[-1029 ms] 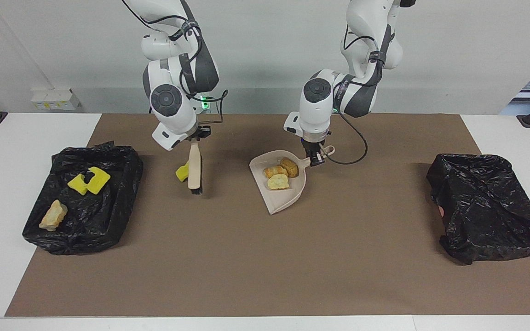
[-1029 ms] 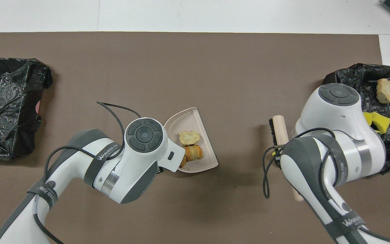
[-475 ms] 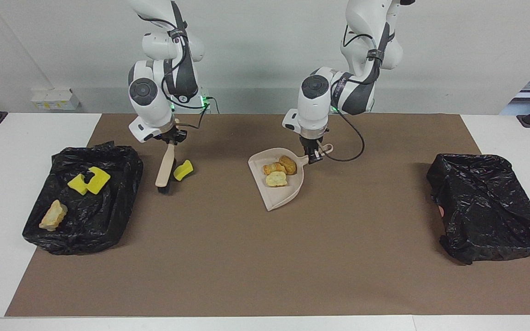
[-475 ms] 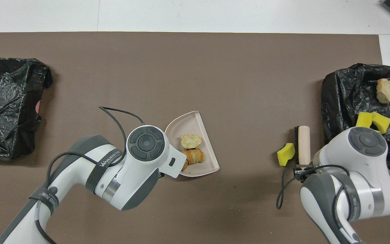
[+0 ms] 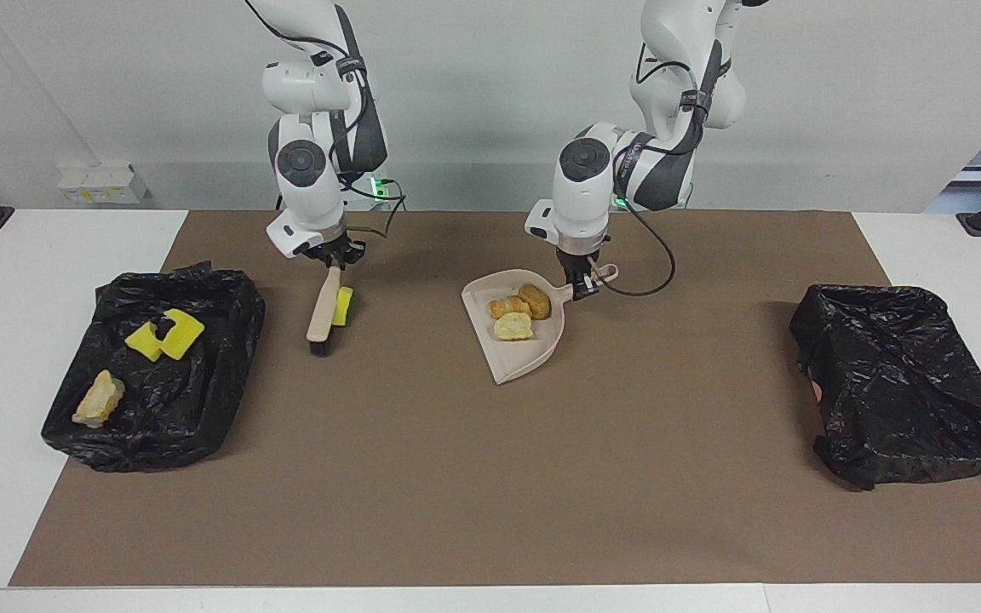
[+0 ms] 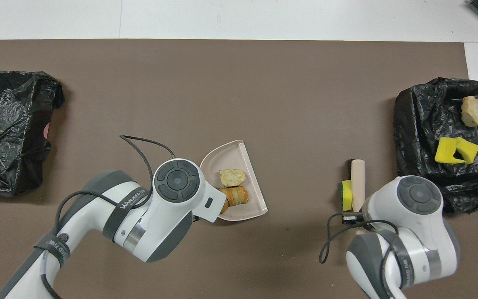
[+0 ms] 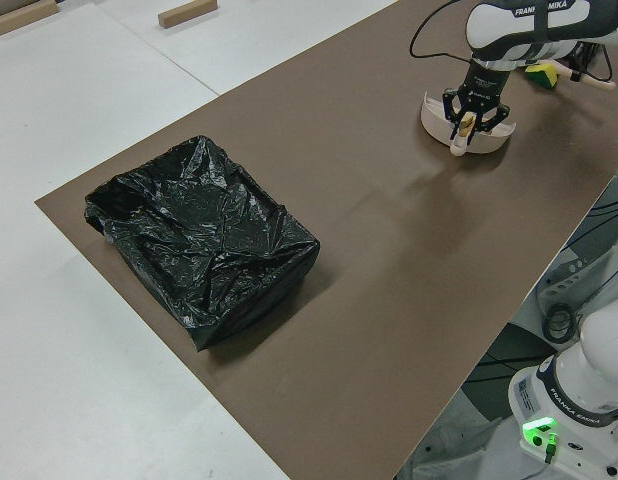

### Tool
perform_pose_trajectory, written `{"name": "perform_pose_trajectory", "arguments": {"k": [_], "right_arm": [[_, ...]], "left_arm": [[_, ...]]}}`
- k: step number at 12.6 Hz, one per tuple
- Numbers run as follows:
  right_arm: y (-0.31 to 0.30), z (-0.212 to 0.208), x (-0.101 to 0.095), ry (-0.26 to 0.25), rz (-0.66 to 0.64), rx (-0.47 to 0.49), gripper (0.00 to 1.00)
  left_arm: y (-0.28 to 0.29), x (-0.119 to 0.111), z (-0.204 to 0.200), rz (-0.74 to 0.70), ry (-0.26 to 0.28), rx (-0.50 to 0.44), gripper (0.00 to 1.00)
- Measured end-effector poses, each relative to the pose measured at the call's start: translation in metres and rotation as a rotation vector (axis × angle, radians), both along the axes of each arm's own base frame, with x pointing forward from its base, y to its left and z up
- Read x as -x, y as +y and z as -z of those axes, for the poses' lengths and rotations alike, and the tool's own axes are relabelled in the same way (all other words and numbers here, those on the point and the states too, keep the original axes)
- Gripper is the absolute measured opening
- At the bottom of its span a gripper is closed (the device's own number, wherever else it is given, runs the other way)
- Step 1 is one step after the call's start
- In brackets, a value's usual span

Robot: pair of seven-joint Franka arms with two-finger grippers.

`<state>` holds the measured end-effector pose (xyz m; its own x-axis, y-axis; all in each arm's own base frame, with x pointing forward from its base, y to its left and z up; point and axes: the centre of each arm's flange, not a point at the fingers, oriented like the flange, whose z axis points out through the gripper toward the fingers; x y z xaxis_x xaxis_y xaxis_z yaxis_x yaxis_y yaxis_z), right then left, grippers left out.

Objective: Sweep and dump trash in bin
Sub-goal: 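Sweep the yellow sponge into the dustpan with the right gripper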

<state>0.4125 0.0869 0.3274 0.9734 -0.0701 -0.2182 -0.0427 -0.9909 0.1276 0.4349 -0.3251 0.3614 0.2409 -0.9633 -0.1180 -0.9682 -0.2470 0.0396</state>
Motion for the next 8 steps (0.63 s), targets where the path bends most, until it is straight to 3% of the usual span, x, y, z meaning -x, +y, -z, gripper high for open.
{"name": "perform_pose_trajectory", "arguments": {"k": [8], "right_arm": [[0.137,-0.004,-0.045,0.007,-0.08,-0.178,0.26]], "left_arm": [[0.001,0.001,0.002,-0.001,0.003,-0.002,0.32]]}}
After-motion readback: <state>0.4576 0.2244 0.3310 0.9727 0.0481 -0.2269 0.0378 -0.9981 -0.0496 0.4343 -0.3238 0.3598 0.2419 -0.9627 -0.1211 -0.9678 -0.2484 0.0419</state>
